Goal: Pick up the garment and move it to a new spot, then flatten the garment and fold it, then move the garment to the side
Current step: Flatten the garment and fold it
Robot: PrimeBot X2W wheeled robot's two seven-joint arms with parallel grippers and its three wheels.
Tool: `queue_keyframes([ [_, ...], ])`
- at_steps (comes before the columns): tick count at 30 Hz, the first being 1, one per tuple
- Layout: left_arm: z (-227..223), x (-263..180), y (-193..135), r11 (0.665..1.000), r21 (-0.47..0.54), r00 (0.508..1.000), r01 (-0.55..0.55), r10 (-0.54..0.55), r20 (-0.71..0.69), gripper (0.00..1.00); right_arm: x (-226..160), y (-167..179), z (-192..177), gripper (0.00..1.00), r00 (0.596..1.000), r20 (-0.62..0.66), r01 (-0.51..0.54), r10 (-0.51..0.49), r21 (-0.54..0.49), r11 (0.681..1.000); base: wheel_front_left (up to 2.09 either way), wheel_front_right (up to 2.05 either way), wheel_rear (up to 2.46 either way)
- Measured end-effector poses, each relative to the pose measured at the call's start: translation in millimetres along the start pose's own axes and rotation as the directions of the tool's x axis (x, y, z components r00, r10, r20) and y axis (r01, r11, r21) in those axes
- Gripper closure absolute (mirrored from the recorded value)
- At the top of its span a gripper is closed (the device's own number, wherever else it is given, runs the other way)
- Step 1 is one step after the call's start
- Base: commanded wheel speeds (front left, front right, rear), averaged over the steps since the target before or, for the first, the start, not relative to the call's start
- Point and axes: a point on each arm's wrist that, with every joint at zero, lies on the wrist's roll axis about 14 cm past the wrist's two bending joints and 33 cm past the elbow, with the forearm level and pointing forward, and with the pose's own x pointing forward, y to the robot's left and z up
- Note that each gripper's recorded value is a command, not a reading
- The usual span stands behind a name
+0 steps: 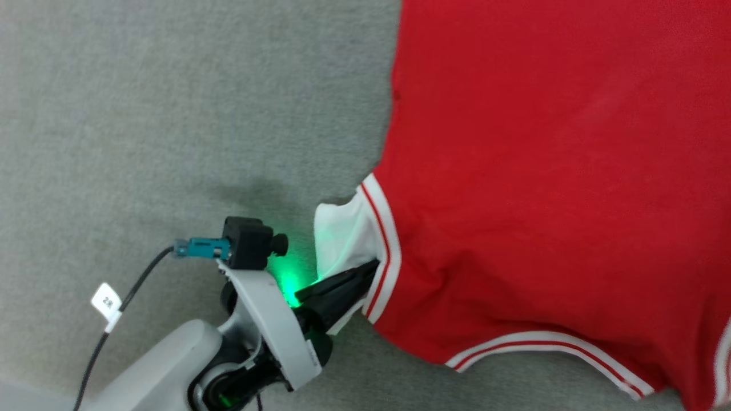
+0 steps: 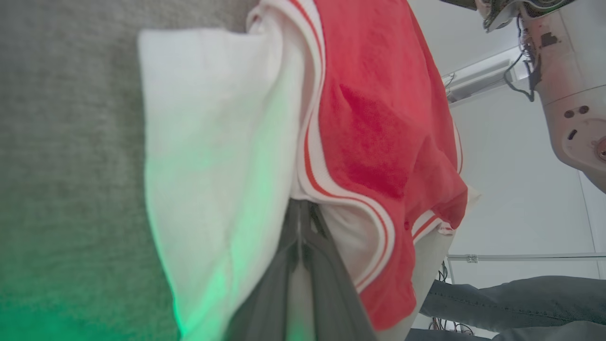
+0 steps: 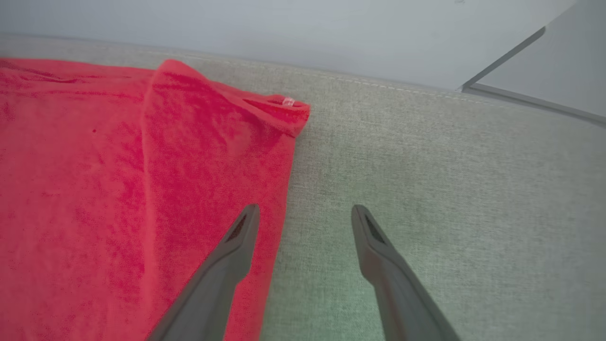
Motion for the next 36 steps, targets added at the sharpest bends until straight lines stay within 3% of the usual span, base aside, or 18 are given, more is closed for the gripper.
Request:
queue_keyframes([
  [8,0,5,15,0.999,-0.04,1.0,-0.016,0.016,0.012,1.0,60,23,-16,0.0,0.994,-0.106,-0.025,0.027,0.029,0.999,0.0,0.0,0.0],
  [10,0,6,18,0.999,-0.047,1.0,-0.018,0.019,0.01,1.0,67,26,-16,0.92,0.994,-0.108,-0.031,0.035,0.034,0.999,0.0,0.0,0.0],
  [11,0,7,19,0.999,-0.049,1.0,-0.02,0.02,0.013,1.0,70,28,-17,1.0,0.993,-0.111,-0.032,0.035,0.031,0.999,0.0,0.0,0.0],
  [19,8,3,18,0.998,-0.063,0.998,-0.023,0.027,0.059,1.0,62,41,-19,1.0,0.994,-0.085,-0.067,0.069,0.021,0.998,0.0,0.0,0.0],
  [26,16,-14,12,0.997,-0.063,0.991,-0.035,0.042,0.127,1.0,19,43,-32,1.0,0.992,-0.036,-0.122,0.121,-0.029,0.992,0.0,0.0,0.0],
  [30,14,-26,12,0.997,-0.048,0.989,-0.06,0.066,0.135,1.0,-17,23,-58,1.0,0.991,-0.054,-0.129,0.125,-0.081,0.988,0.0,0.0,0.0],
  [36,18,-34,10,0.996,-0.02,0.984,-0.09,0.092,0.15,1.0,-75,9,-121,1.0,0.973,-0.118,-0.203,0.196,-0.049,0.978,0.0,0.0,0.0],
])
